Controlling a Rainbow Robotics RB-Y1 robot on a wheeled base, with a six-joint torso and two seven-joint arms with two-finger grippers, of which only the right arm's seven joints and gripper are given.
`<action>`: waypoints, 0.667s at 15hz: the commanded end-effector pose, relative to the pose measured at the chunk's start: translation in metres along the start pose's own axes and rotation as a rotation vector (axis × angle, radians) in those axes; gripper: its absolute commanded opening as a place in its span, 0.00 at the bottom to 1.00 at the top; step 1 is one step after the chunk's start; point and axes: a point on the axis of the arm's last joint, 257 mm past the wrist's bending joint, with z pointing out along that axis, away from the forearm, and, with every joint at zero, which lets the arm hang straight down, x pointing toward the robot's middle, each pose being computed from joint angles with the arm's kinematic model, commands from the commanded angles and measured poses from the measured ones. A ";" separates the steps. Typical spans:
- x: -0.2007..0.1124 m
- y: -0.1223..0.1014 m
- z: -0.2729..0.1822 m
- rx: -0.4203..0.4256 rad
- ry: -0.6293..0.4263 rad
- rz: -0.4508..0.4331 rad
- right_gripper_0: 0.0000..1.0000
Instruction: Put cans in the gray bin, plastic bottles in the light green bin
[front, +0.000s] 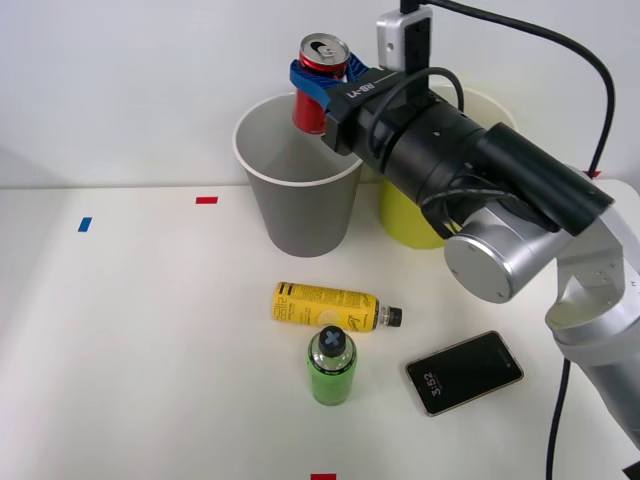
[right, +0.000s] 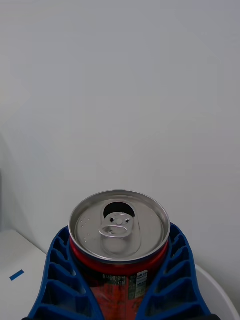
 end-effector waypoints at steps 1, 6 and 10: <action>0.016 0.001 0.033 0.016 0.031 -0.031 0.03; 0.038 -0.009 0.063 0.043 0.083 -0.055 0.04; 0.042 -0.016 0.061 0.049 0.090 -0.073 1.00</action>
